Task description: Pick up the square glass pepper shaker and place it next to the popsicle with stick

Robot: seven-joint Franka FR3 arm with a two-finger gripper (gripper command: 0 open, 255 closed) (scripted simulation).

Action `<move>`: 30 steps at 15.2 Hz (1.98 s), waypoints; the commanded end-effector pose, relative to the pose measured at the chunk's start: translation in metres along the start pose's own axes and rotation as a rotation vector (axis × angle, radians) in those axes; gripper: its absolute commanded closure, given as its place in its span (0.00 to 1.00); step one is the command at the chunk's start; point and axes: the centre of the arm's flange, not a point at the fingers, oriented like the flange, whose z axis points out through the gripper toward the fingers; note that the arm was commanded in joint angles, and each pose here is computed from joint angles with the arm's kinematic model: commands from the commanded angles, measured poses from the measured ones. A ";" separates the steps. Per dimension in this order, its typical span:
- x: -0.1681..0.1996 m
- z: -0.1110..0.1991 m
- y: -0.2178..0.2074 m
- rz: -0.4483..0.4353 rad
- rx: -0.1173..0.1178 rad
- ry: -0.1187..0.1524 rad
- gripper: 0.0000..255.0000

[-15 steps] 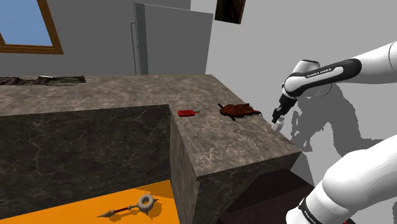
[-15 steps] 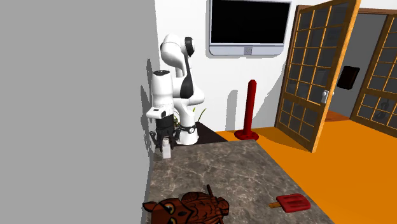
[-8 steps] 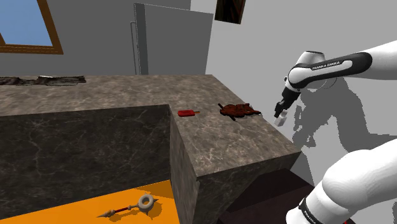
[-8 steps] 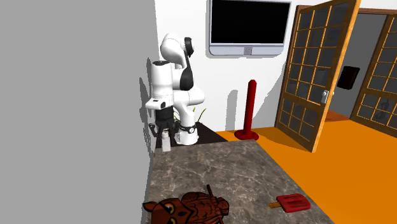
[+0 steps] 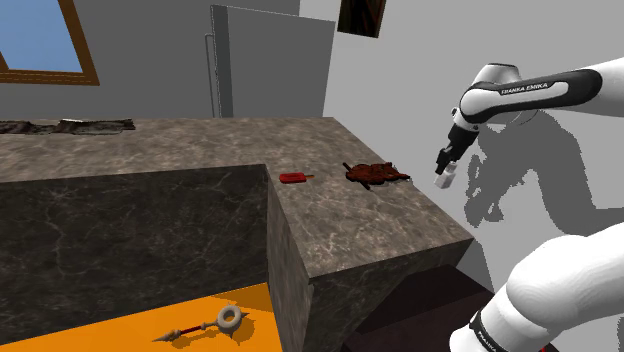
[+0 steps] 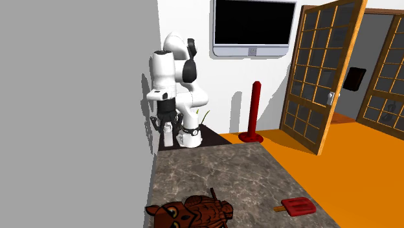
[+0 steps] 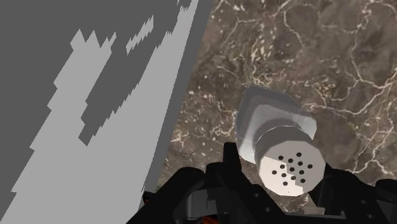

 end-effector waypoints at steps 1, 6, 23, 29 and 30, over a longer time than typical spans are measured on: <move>0.001 -0.010 0.000 0.000 0.000 -0.001 1.00; 0.004 -0.036 0.001 0.000 0.000 -0.001 1.00; 0.110 -0.040 -0.166 0.000 0.000 -0.001 1.00; 0.152 -0.039 -0.233 0.000 0.000 -0.001 1.00; 0.159 -0.039 -0.244 0.000 0.000 -0.001 1.00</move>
